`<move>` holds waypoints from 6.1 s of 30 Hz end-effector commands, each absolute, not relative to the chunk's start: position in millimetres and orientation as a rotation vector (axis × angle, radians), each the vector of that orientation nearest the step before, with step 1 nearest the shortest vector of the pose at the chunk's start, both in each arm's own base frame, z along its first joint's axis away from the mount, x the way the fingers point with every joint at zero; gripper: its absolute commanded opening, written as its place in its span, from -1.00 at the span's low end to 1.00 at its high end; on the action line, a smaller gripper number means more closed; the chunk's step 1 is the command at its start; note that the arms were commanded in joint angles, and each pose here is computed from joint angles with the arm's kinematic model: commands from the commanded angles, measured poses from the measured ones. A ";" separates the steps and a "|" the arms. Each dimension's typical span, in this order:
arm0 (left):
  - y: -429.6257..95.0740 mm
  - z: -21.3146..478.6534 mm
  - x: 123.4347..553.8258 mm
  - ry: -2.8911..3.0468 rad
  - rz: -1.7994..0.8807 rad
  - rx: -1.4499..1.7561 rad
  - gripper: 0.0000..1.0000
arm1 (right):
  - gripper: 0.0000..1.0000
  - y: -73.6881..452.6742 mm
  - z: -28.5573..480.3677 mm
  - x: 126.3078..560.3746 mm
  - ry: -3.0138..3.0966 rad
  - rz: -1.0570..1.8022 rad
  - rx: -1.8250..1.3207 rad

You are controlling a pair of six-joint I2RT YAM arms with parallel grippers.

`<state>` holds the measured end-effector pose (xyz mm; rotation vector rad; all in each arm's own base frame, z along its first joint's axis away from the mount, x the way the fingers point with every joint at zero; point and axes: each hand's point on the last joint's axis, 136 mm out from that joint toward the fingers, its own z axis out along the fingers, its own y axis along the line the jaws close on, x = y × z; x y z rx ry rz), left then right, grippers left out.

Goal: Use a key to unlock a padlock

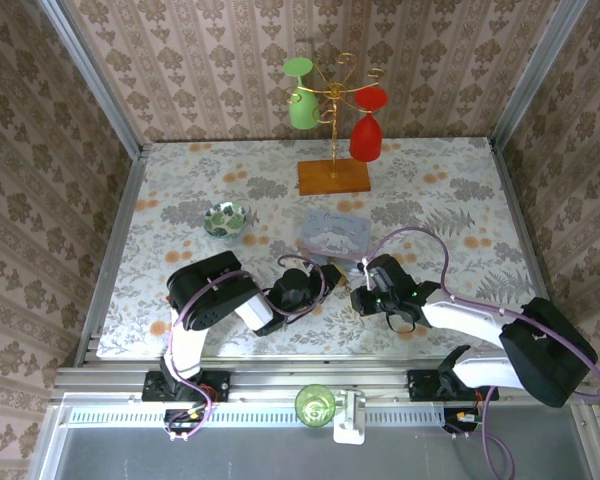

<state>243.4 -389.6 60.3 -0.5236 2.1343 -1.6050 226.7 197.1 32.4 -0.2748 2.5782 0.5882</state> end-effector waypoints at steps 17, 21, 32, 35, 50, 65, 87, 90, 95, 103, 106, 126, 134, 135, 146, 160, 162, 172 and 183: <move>-405.8 78.2 232.7 2.100 -1.710 -0.488 -1.00 | -0.52 214.3 52.0 242.3 2.495 0.773 -0.239; -406.6 88.6 239.9 2.071 -1.725 -0.466 -1.00 | -0.17 197.5 63.0 234.5 2.435 1.103 -0.029; -407.5 104.9 238.3 2.040 -1.770 -0.464 -1.00 | -0.17 216.9 75.0 246.3 2.391 1.384 0.003; -410.4 106.7 236.8 2.040 -1.783 -0.461 -1.00 | -0.31 219.2 72.9 249.3 2.375 1.406 0.007; -414.8 105.6 231.9 2.050 -1.801 -0.480 -1.00 | -0.74 207.2 62.5 254.3 2.392 1.255 0.038; -418.6 106.2 229.6 2.053 -1.818 -0.486 -1.00 | -0.76 214.0 53.6 254.5 2.447 1.008 -0.081; -426.4 121.1 226.1 2.029 -1.876 -0.486 -1.00 | -0.84 214.6 38.6 246.7 2.507 0.759 -0.197; -427.5 122.5 225.7 2.027 -1.881 -0.481 -1.00 | -0.80 210.3 35.0 246.7 2.522 0.706 -0.228; -425.8 121.1 225.1 2.032 -1.880 -0.493 -1.00 | -0.52 218.4 36.9 249.6 2.508 0.804 -0.195; -413.8 113.0 228.8 2.035 -1.823 -0.507 -1.00 | -0.08 196.3 54.3 249.7 2.486 0.689 -0.187; -412.2 108.2 230.3 2.042 -1.806 -0.512 -1.00 | -0.07 185.9 61.0 246.5 2.496 0.558 -0.248; -407.1 98.2 231.7 2.066 -1.794 -0.550 -1.00 | -0.35 199.6 69.5 254.4 2.398 0.146 -0.491; -410.9 100.8 228.9 2.069 -1.812 -0.540 -1.00 | -0.61 203.5 70.8 258.0 2.333 0.045 -0.541; -411.5 101.2 228.7 2.067 -1.813 -0.541 -1.00 | -0.68 204.8 70.3 258.6 2.328 0.048 -0.543; -414.8 104.9 224.5 2.066 -1.832 -0.534 -1.00 | -1.00 225.4 58.3 250.2 2.407 0.443 -0.395; -414.2 114.5 221.2 2.051 -1.856 -0.518 -1.00 | -1.00 208.9 72.2 248.5 2.327 1.117 0.073; -413.1 116.2 221.6 2.046 -1.856 -0.515 -1.00 | -1.00 209.0 75.4 249.5 2.292 1.214 0.133; -401.3 87.9 221.1 2.099 -1.760 -0.536 -1.00 | -1.00 202.8 77.9 251.7 2.246 1.393 0.256; -375.7 47.8 221.4 2.160 -1.584 -0.567 -0.83 | -1.00 196.5 61.9 253.3 2.291 1.378 0.309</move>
